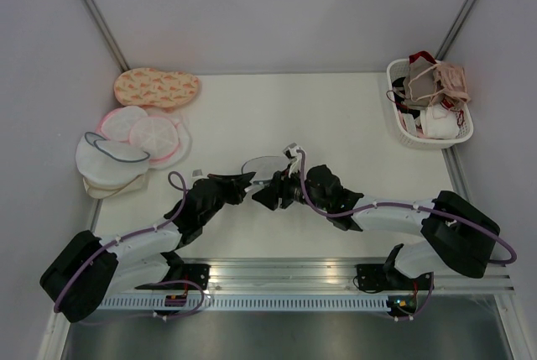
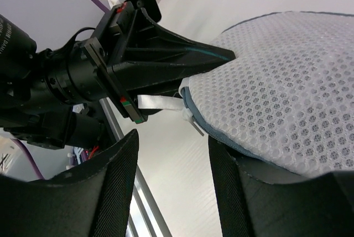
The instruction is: Unzip the laundry bag and remove the bra
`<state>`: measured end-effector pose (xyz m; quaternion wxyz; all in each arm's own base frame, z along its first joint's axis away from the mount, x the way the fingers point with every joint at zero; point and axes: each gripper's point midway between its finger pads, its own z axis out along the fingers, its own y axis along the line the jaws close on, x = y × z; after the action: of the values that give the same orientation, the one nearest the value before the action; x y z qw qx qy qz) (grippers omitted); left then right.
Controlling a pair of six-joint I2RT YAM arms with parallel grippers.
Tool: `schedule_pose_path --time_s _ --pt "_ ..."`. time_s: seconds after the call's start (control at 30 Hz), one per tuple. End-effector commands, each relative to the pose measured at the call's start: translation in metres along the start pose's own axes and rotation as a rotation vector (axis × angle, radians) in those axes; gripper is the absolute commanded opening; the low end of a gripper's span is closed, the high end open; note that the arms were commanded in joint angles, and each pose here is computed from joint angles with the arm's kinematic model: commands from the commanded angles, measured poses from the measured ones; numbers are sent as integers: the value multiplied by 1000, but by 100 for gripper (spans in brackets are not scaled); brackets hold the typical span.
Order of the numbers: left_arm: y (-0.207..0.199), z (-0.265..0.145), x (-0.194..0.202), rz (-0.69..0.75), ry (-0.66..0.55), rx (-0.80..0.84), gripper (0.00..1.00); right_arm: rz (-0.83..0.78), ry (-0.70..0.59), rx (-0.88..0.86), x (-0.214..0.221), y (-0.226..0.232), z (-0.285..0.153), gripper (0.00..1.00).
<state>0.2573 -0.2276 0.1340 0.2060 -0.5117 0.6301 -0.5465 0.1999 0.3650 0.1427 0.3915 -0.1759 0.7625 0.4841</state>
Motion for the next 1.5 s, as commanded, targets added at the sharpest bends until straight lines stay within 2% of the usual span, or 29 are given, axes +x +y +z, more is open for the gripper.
schedule_pose_path --time_s 0.0,0.1,0.13,0.23,0.27,0.3,0.73,0.97,1.0,1.03,1.1,1.17,1.2,1.27,1.3,1.33,1.37,1.4,1.47 --pt "-10 -3 12 -32 53 32 2 -44 -137 -60 -41 22 7 58" --pt "-8 -3 13 -34 57 27 2 -43 -146 -67 -44 23 9 43" --pt "-9 -3 13 -38 58 30 2 -42 -148 -68 -46 24 9 30" --pt "-8 -4 12 -40 60 31 2 -38 -141 -58 -43 22 10 10" --pt "-7 -4 12 -40 60 29 2 -38 -144 -56 -45 22 9 7" --pt "-7 -5 12 -39 58 30 2 -39 -136 -47 -42 20 8 0" --pt "-4 -8 1 -35 16 44 2 -45 -51 102 -17 -6 -29 1" --pt "-4 -3 5 -31 31 41 2 -28 -43 85 -13 -3 -35 1" --pt "-5 -3 6 -22 33 42 2 -22 -37 76 -13 -1 -33 12" --pt "-6 -2 7 -16 32 41 2 -14 -28 71 -11 0 -31 45" --pt "-7 -1 9 20 33 41 2 -2 -12 33 -7 8 -24 64" --pt "-20 2 16 92 41 56 2 -3 15 10 1 14 -16 66" --pt "-22 2 18 214 38 46 2 -1 14 5 0 18 -13 66" --pt "-57 -3 30 429 -12 41 2 -2 16 22 3 16 -12 65" --pt "-69 -9 34 639 -53 40 2 -5 10 40 5 11 -15 65" --pt "-122 -20 31 714 -224 118 2 -5 -4 55 3 8 -17 65" --pt "-124 -37 56 831 -214 132 2 -8 -34 44 -4 13 -22 65" --pt "-135 -45 58 961 -258 151 2 -12 -39 59 -4 9 -26 64" --pt "-158 -61 69 1035 -308 192 2 -21 -59 69 -9 10 -34 63"
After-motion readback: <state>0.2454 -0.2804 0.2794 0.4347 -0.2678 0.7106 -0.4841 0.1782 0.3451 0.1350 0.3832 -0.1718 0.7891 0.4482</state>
